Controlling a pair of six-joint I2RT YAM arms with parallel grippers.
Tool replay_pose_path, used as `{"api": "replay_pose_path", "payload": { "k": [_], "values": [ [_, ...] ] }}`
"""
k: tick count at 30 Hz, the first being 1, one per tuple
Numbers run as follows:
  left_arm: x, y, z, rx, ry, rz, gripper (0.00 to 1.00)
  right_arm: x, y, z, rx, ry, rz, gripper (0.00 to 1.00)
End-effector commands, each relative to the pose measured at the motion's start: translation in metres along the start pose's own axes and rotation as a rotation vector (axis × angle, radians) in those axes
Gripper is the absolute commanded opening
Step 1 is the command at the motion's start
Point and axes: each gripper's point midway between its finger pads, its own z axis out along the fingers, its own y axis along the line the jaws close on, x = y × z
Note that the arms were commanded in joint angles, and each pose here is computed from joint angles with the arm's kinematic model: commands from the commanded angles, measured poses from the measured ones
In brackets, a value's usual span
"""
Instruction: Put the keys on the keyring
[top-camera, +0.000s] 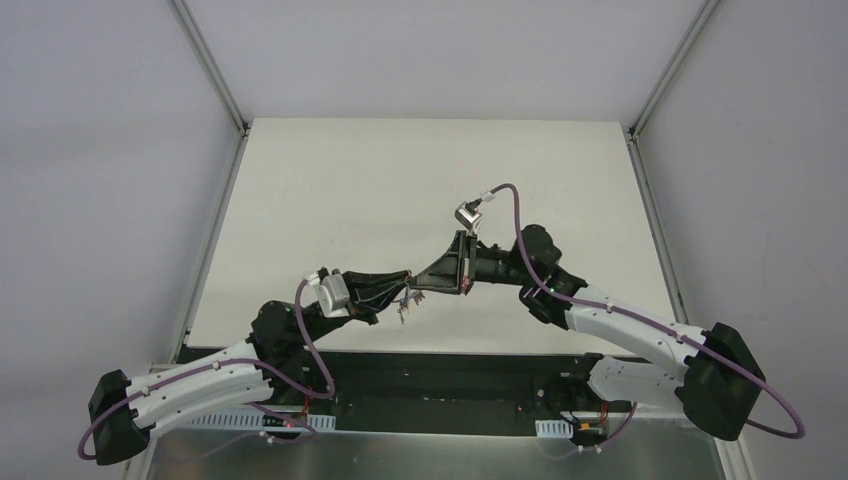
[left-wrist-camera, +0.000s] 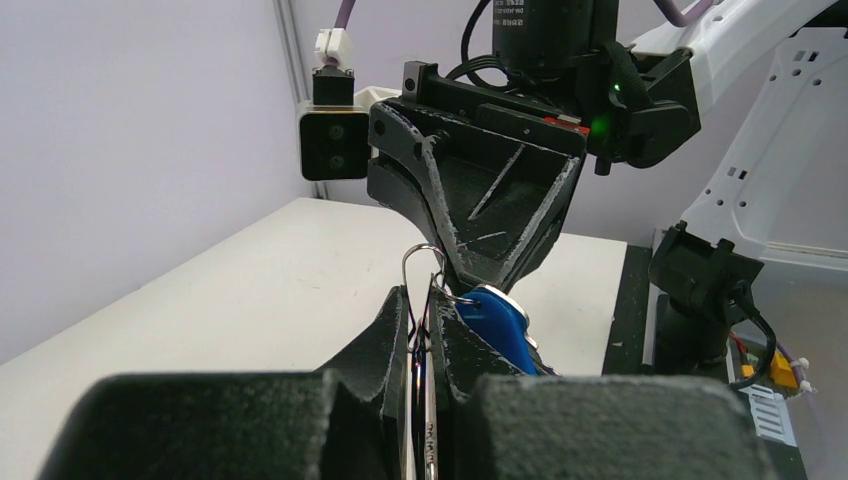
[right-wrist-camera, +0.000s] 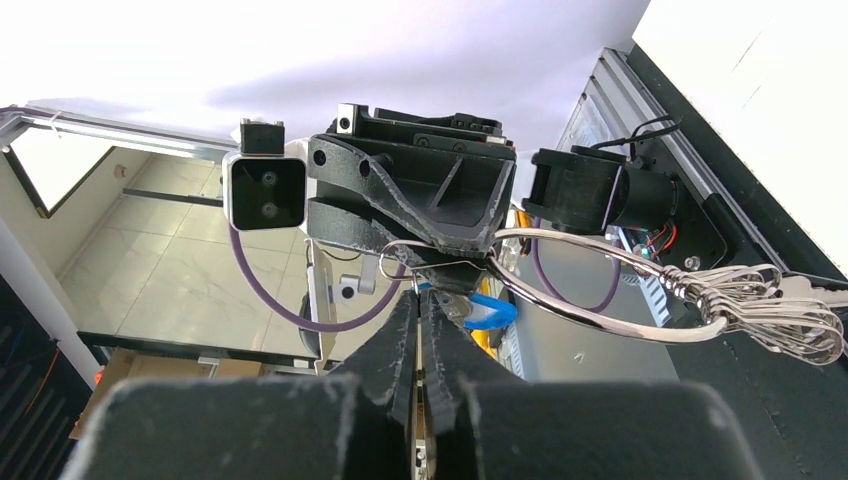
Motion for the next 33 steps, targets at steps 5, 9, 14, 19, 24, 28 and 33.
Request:
{"api": "replay_pose_path", "payload": {
  "k": [5,9,14,19,24,28,33],
  "values": [
    [-0.017,-0.015,0.003,0.082,-0.065,0.004,0.00,-0.021,0.034,-0.005,-0.089,-0.123,-0.096,0.00],
    [-0.015,-0.018,0.004,0.095,-0.054,0.001,0.00,-0.021,0.042,-0.008,-0.093,-0.131,-0.117,0.00],
    [-0.014,-0.021,0.005,0.116,-0.048,-0.005,0.00,-0.021,0.044,-0.009,-0.090,-0.132,-0.123,0.00],
    [-0.016,-0.023,0.003,0.123,-0.054,-0.005,0.00,-0.020,0.037,-0.006,-0.079,-0.124,-0.107,0.00],
    [-0.014,-0.027,0.003,0.147,-0.039,-0.003,0.05,-0.020,0.039,-0.007,-0.089,-0.122,-0.112,0.00],
    [-0.008,-0.027,0.003,0.151,0.000,0.000,0.25,-0.019,0.045,-0.009,-0.101,-0.122,-0.123,0.00],
    [0.001,-0.025,0.005,0.144,0.041,0.002,0.37,-0.018,0.055,-0.012,-0.107,-0.122,-0.145,0.00]
  ]
}}
